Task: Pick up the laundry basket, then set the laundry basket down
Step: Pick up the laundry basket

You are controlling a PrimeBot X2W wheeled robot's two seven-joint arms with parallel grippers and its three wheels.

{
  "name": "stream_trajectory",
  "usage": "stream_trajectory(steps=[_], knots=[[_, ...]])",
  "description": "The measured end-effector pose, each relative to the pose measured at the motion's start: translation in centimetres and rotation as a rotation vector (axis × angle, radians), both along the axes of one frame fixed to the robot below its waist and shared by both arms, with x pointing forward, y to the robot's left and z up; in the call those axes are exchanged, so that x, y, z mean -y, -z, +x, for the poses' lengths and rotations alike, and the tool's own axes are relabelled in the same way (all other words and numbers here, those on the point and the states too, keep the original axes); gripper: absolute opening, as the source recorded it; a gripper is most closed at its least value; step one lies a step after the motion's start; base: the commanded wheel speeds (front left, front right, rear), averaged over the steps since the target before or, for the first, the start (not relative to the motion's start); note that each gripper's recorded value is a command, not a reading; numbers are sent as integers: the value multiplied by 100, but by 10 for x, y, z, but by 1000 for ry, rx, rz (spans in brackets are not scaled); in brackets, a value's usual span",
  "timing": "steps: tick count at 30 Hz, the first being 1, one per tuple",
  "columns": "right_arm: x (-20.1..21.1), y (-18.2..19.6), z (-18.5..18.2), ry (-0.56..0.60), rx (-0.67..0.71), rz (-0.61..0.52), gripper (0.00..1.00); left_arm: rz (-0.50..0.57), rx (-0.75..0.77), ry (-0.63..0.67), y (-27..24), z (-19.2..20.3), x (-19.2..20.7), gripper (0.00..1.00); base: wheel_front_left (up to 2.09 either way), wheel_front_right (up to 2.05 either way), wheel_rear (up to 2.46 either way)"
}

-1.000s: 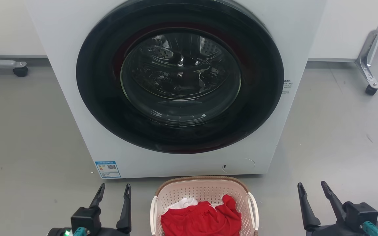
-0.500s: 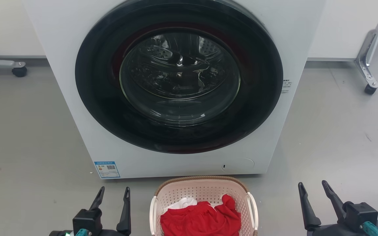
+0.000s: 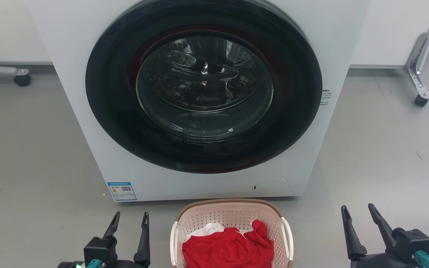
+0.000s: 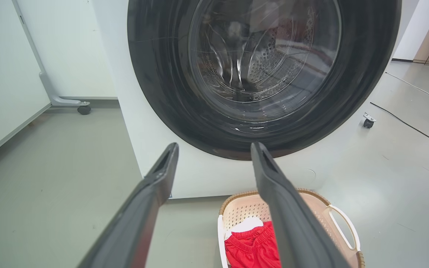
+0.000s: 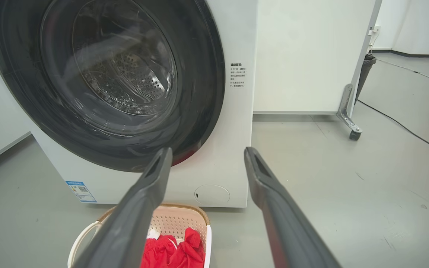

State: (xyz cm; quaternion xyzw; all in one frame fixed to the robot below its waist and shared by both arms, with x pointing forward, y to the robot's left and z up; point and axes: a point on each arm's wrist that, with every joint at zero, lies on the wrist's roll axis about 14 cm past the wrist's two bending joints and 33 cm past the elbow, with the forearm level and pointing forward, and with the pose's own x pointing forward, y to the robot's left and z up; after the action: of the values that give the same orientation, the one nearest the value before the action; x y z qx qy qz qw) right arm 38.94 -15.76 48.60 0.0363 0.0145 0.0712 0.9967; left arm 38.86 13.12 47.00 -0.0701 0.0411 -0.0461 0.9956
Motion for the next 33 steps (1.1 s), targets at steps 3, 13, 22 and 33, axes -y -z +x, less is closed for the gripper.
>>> stream_trajectory(steps=[3, 13, 22, 33], knots=[[1, 4, 2, 3, -10, 1, 100, -5, -8, 0, 3, 2, 1, 100, 0, 0, 0], [2, 22, 11, 10, -60, 6, 100, -25, -32, 32, 12, 15, 10, 100, 0, 0, 0], [0, 40, 28, 10, -105, 14, 100, -36, -81, 63, 31, 31, 20, 100, 0, 0, 0], [2, 61, 56, 17, -146, 16, 100, -46, -128, 97, 55, 61, 30, 100, 0, 0, 0]])
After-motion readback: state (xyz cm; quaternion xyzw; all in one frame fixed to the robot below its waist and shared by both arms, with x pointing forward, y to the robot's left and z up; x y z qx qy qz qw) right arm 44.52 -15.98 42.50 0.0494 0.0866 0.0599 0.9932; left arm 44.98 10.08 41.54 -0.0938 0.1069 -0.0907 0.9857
